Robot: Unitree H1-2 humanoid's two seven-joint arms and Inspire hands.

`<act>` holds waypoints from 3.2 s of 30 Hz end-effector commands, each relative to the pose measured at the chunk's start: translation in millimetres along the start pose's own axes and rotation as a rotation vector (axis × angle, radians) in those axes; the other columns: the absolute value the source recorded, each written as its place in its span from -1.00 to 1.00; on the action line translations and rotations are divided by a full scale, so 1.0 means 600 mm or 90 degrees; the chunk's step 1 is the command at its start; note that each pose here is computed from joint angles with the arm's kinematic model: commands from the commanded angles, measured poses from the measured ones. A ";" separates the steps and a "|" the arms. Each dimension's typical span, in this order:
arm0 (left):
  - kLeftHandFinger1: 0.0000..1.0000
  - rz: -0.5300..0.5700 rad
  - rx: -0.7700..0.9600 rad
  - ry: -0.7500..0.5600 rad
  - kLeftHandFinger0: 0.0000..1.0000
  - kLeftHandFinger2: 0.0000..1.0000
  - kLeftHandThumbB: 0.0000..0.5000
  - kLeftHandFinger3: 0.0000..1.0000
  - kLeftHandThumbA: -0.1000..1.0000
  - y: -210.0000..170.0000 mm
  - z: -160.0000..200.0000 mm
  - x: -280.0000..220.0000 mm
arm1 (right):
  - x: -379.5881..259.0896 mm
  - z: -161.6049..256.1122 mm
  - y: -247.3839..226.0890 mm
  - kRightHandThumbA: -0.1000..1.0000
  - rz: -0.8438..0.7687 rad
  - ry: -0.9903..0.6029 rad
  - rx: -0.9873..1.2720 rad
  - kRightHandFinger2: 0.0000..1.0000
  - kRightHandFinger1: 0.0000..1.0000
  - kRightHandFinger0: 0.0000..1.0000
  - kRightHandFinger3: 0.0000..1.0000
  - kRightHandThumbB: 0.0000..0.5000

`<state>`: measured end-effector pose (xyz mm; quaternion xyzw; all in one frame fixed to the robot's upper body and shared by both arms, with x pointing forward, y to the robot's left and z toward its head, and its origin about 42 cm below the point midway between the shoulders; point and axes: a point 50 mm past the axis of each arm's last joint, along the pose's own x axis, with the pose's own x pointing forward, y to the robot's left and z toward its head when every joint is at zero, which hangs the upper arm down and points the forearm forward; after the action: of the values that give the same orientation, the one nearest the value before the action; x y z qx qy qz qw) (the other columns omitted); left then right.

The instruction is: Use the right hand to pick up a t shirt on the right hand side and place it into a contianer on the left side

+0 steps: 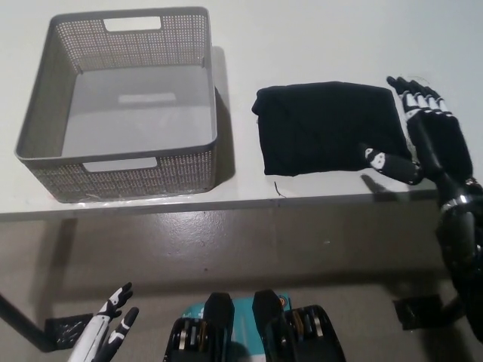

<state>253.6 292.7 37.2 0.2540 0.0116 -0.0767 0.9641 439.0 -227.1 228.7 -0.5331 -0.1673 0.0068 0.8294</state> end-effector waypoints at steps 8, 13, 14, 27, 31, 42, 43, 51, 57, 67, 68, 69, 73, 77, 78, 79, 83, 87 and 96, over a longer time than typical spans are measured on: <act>1.00 -0.008 0.032 -0.039 1.00 1.00 0.84 1.00 1.00 0.018 0.017 0.015 | 0.041 0.030 0.028 0.63 -0.003 0.002 -0.029 1.00 1.00 1.00 1.00 1.00; 1.00 -0.006 0.024 -0.045 1.00 1.00 0.91 1.00 1.00 0.023 0.018 0.020 | 0.026 0.032 0.043 0.77 0.012 0.004 -0.026 1.00 1.00 1.00 1.00 1.00; 1.00 -0.007 0.025 -0.041 1.00 1.00 0.94 1.00 1.00 0.024 0.018 0.019 | 0.023 0.032 0.046 0.76 0.016 0.007 -0.024 1.00 1.00 1.00 1.00 1.00; 1.00 -0.008 0.034 -0.045 0.98 1.00 0.92 1.00 1.00 0.023 0.025 0.023 | 0.032 0.009 0.059 0.76 0.032 0.030 -0.029 1.00 1.00 1.00 1.00 1.00; 1.00 -0.012 0.033 -0.043 0.99 1.00 0.90 1.00 1.00 0.024 0.025 0.022 | 0.045 0.014 0.060 0.73 0.030 0.028 -0.025 1.00 1.00 1.00 1.00 1.00; 1.00 -0.021 0.041 -0.047 0.95 1.00 0.84 1.00 1.00 0.024 0.029 0.023 | 0.065 0.032 0.067 0.78 0.030 0.025 -0.019 1.00 1.00 1.00 1.00 1.00; 1.00 -0.024 0.036 -0.044 0.96 1.00 0.83 1.00 1.00 0.025 0.029 0.022 | 0.066 0.034 0.068 0.76 0.030 0.022 -0.017 1.00 1.00 1.00 1.00 1.00; 1.00 -0.029 0.037 -0.051 0.94 1.00 0.79 1.00 1.00 0.023 0.032 0.026 | 0.082 0.055 0.083 0.83 0.032 0.012 -0.012 1.00 1.00 1.00 1.00 1.00; 1.00 -0.029 0.029 -0.049 0.96 1.00 0.81 1.00 1.00 0.023 0.033 0.031 | 0.091 0.061 0.093 0.83 0.033 0.016 0.001 1.00 1.00 1.00 1.00 1.00; 1.00 -0.026 0.009 -0.054 0.82 1.00 0.81 1.00 1.00 0.023 0.038 0.035 | 0.104 0.054 0.108 -0.34 -0.049 0.003 0.092 1.00 1.00 1.00 1.00 -0.04; 1.00 -0.024 0.007 -0.054 0.81 1.00 0.88 1.00 1.00 0.023 0.038 0.036 | 0.103 0.052 0.108 -0.95 -0.106 -0.006 0.139 1.00 1.00 1.00 1.00 0.08; 1.00 -0.022 0.006 -0.053 0.80 1.00 0.93 1.00 1.00 0.023 0.039 0.037 | 0.104 0.051 0.108 -1.00 -0.145 -0.001 0.183 0.74 0.63 0.69 0.70 -0.04; 1.00 -0.019 0.000 -0.051 0.81 1.00 1.00 1.00 1.00 0.026 0.041 0.034 | 0.105 0.048 0.108 -1.00 -0.160 -0.002 0.231 0.22 0.08 0.19 0.19 0.02; 0.99 -0.015 -0.010 -0.051 0.77 1.00 1.00 1.00 1.00 0.025 0.042 0.034 | 0.105 0.040 0.103 -1.00 -0.189 -0.024 0.225 0.13 0.04 0.32 0.16 0.15; 1.00 -0.014 -0.011 -0.051 0.77 1.00 1.00 1.00 1.00 0.024 0.041 0.034 | 0.105 0.040 0.103 -1.00 -0.191 -0.025 0.228 0.13 0.05 0.33 0.16 0.13; 1.00 -0.014 -0.016 -0.045 0.77 1.00 1.00 1.00 1.00 0.024 0.040 0.032 | 0.103 0.038 0.104 -1.00 -0.196 -0.029 0.236 0.13 0.05 0.29 0.16 0.09; 1.00 -0.012 -0.020 -0.045 0.77 1.00 1.00 1.00 1.00 0.024 0.042 0.032 | 0.102 0.036 0.105 -1.00 -0.216 -0.038 0.242 0.10 0.05 0.28 0.19 0.08; 0.97 -0.012 -0.015 -0.053 0.70 1.00 0.94 1.00 1.00 0.024 0.042 0.032 | 0.103 0.037 0.105 -1.00 -0.238 -0.045 0.246 0.12 0.05 0.16 0.19 0.02; 0.96 -0.019 -0.013 -0.048 0.68 1.00 1.00 1.00 1.00 0.020 0.040 0.032 | 0.196 0.115 -0.005 -1.00 -0.322 -0.114 0.261 0.16 -0.08 0.02 0.23 -0.03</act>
<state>268.4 287.0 52.0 0.2439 -0.0020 -0.1016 0.9645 506.4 -168.0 193.8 -0.3612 -0.2425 -0.0820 0.8967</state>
